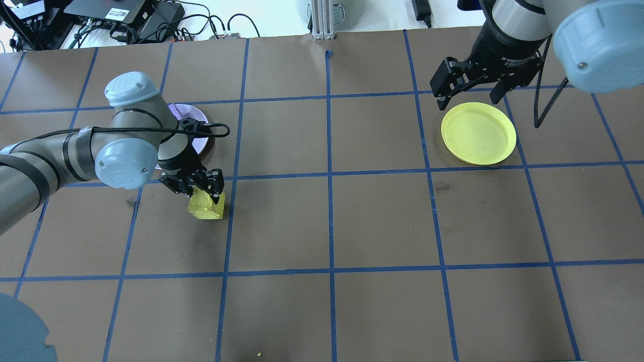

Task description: Sort blocks by color into plates

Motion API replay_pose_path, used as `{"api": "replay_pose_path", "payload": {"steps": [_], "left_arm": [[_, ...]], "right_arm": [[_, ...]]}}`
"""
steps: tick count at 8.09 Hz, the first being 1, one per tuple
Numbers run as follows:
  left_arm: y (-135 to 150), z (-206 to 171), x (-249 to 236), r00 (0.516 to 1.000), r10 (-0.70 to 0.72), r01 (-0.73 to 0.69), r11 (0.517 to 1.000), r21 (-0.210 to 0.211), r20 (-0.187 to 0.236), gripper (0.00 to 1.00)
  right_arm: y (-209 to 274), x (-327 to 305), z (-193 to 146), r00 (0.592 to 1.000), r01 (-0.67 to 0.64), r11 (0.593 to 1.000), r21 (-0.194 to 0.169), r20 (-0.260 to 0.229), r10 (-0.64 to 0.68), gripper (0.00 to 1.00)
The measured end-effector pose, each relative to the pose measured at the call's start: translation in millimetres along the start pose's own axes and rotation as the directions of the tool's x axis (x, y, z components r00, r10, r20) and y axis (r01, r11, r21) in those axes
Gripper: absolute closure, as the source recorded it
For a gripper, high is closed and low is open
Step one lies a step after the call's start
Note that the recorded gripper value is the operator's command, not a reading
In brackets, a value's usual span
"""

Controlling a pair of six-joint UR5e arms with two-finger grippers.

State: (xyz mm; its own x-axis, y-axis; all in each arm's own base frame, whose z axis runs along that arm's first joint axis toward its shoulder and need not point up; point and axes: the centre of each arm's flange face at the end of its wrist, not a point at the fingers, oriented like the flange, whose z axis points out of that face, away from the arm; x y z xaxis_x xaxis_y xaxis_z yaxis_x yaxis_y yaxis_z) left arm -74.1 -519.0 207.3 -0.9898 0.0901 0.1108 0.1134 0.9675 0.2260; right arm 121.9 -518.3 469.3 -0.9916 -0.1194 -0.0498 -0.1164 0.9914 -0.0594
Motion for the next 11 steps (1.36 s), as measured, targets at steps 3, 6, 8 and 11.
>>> {"api": "replay_pose_path", "payload": {"steps": [3,6,8,11], "left_arm": [[-8,-30,107,0.997,-0.082,0.082,0.997,0.016,-0.016,0.91],[4,-57,232,0.986,-0.131,0.133,0.991,0.018,-0.099,0.91],[12,-39,276,0.987,-0.121,0.121,0.993,-0.008,-0.107,0.93],[3,5,302,0.989,-0.117,0.114,0.993,-0.031,-0.094,0.93]], "right_arm": [[0,0,1,1.000,-0.001,1.000,-0.002,0.000,0.001,0.00],[-1,0,2,1.000,0.001,1.000,-0.003,0.000,-0.001,0.00],[-1,0,3,1.000,0.002,1.000,-0.004,0.000,-0.002,0.00],[-1,0,2,1.000,0.002,1.000,-0.002,0.001,-0.002,0.00]]}}
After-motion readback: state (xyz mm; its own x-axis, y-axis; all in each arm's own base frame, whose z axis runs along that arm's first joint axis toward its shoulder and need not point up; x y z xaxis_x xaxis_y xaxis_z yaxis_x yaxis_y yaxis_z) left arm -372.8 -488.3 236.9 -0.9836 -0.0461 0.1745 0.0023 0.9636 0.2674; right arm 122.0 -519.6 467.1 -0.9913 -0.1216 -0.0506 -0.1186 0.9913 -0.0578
